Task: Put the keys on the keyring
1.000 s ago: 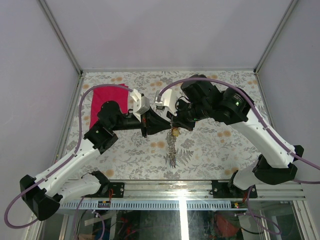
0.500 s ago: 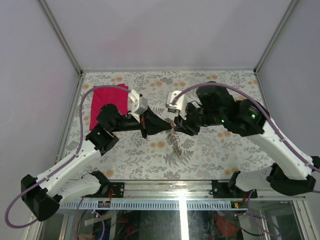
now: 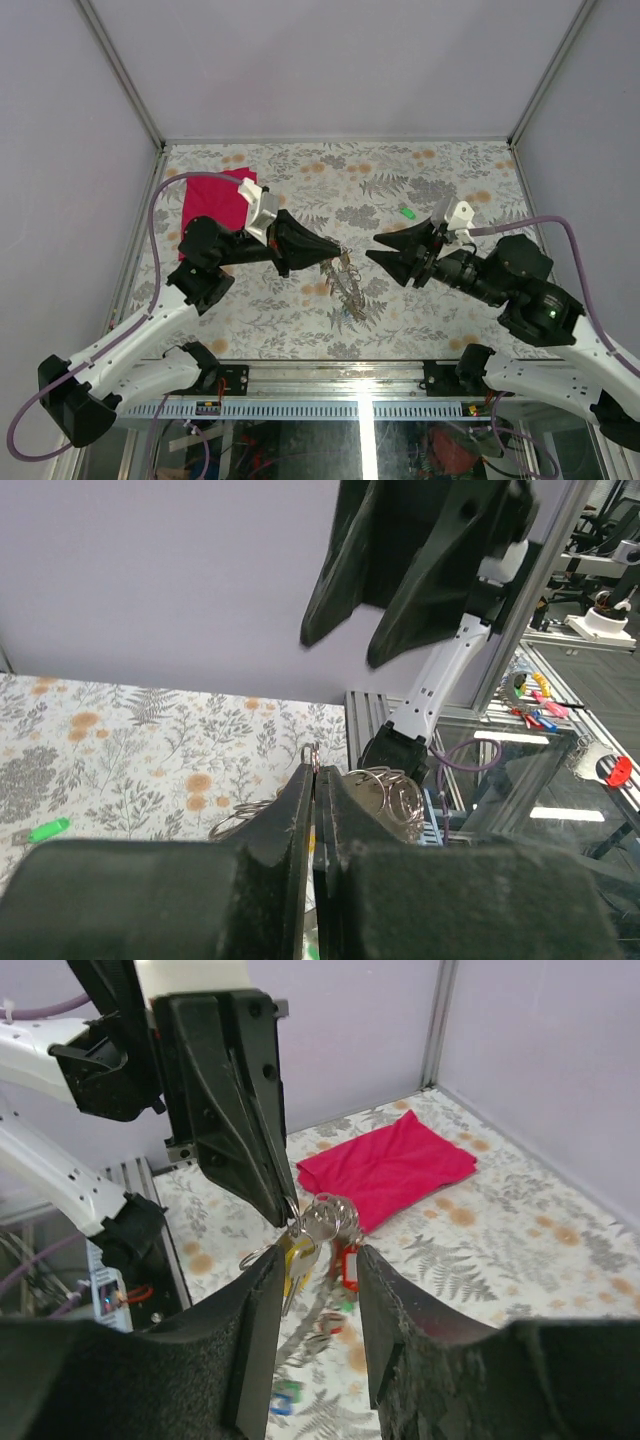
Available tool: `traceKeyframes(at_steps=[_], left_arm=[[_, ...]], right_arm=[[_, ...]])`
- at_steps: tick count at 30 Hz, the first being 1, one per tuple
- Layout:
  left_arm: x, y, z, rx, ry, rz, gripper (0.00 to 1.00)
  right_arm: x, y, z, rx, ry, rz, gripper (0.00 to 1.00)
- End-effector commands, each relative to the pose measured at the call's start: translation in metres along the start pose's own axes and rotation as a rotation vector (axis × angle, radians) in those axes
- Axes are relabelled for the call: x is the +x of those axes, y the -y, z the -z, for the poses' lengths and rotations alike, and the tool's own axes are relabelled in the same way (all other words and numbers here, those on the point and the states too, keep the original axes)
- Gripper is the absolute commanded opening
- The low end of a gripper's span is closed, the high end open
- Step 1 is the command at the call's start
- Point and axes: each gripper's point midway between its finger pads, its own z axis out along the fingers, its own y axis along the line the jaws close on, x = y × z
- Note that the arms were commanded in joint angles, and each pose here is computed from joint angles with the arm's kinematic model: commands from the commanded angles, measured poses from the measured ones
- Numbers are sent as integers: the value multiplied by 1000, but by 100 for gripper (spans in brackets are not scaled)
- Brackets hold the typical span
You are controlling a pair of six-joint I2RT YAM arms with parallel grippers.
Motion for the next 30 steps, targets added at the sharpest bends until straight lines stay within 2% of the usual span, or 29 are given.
traceKeyframes(at_steps=[1,5,10,24,27,30], left_arm=[[-38,22,1,73,123,-109,0],[-41,28,3,94,124,-115,0],[-47,38,5,125,126,-132,0],[-51,49,10,153,115,-153,0],[-50,44,9,122,109,-138,0],[-48,42,8,119,100,-122,0]], right_arm=[[-25,-1,-11,14,203,-140,40],[-23,-19,-15,-90,212,-144,43],[-21,-42,-17,-231,145,-92,54],[-22,-35,-16,-196,164,-60,53],[-21,-38,-20,-245,130,-38,54],[-24,-37,-17,-339,143,-79,54]])
